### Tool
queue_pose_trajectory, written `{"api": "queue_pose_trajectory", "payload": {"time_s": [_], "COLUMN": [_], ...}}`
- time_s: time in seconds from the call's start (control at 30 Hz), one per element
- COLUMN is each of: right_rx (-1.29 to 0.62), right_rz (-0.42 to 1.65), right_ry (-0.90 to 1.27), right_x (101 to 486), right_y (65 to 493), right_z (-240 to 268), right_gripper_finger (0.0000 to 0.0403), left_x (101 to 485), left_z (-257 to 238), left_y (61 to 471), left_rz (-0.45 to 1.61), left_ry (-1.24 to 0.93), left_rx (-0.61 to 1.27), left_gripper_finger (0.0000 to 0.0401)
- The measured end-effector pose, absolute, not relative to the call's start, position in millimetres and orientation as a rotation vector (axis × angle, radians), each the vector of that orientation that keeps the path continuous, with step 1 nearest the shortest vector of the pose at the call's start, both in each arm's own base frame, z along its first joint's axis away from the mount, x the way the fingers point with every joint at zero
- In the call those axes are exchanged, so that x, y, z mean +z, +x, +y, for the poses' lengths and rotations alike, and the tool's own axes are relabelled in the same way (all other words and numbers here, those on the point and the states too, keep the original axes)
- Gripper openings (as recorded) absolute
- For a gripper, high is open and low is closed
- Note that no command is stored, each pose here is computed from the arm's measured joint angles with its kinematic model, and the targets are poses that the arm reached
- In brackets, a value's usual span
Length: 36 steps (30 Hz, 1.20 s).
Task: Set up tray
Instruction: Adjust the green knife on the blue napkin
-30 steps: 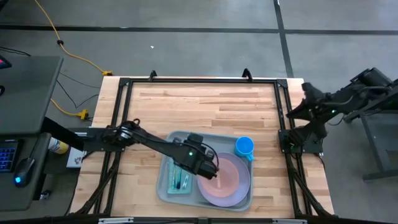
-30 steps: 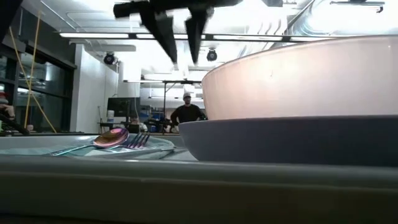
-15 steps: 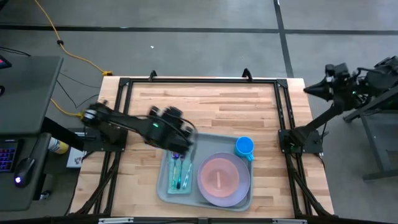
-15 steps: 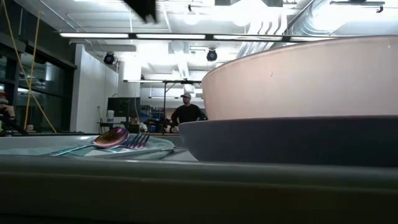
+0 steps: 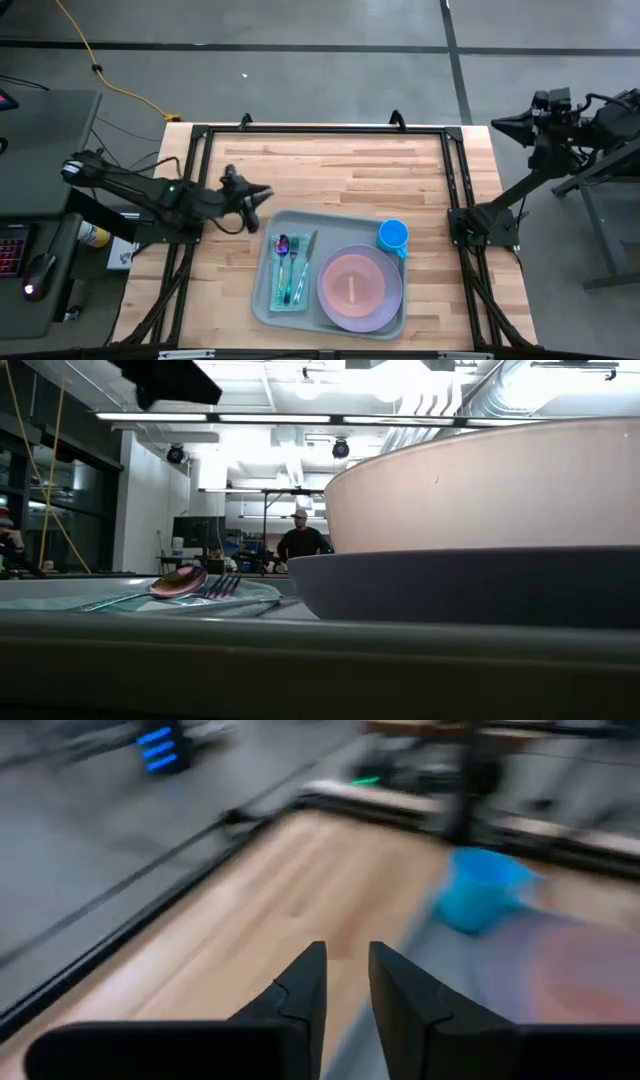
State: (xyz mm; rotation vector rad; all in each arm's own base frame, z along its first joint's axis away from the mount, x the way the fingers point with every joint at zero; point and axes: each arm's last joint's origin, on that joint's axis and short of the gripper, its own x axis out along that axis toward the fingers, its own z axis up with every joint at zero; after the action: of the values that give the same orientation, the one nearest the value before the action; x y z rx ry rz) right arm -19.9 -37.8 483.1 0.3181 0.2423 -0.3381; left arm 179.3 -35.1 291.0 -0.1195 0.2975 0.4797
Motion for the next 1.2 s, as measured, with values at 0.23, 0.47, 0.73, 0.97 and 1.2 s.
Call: {"api": "queue_pose_trajectory", "payload": {"time_s": [0.23, 0.47, 0.73, 0.97, 1.2], "right_rx": [-0.395, -0.448, -0.462, -0.434, -0.319], "right_rz": [0.159, 0.119, 0.045, 0.083, 0.436], "right_ry": [0.303, 0.305, 0.348, 0.372, 0.482], "right_x": [479.4, 444.9, 390.7, 364.7, 325.7], "right_y": [-4.5, 30.1, 84.3, 132.6, 222.5], "right_z": [-29.9, -9.1, 24.7, 42.5, 34.8], "right_gripper_finger": [0.0000, 0.0000, 0.0000, 0.0000, 0.0000], "left_x": [248.1, 239.7, 241.0, 242.4, 242.4], "left_z": [-10.4, -3.2, -2.9, -2.9, -2.8], "left_y": [176.3, 176.7, 175.7, 174.1, 174.1], "left_rz": [0.194, 0.223, 0.217, 0.210, 0.209], "left_ry": [-0.053, 0.028, 0.076, 0.077, 0.070], "left_rx": [0.202, 0.112, 0.114, 0.114, 0.118], "left_gripper_finger": [0.0090, 0.0088, 0.0087, 0.0090, 0.0090]}}
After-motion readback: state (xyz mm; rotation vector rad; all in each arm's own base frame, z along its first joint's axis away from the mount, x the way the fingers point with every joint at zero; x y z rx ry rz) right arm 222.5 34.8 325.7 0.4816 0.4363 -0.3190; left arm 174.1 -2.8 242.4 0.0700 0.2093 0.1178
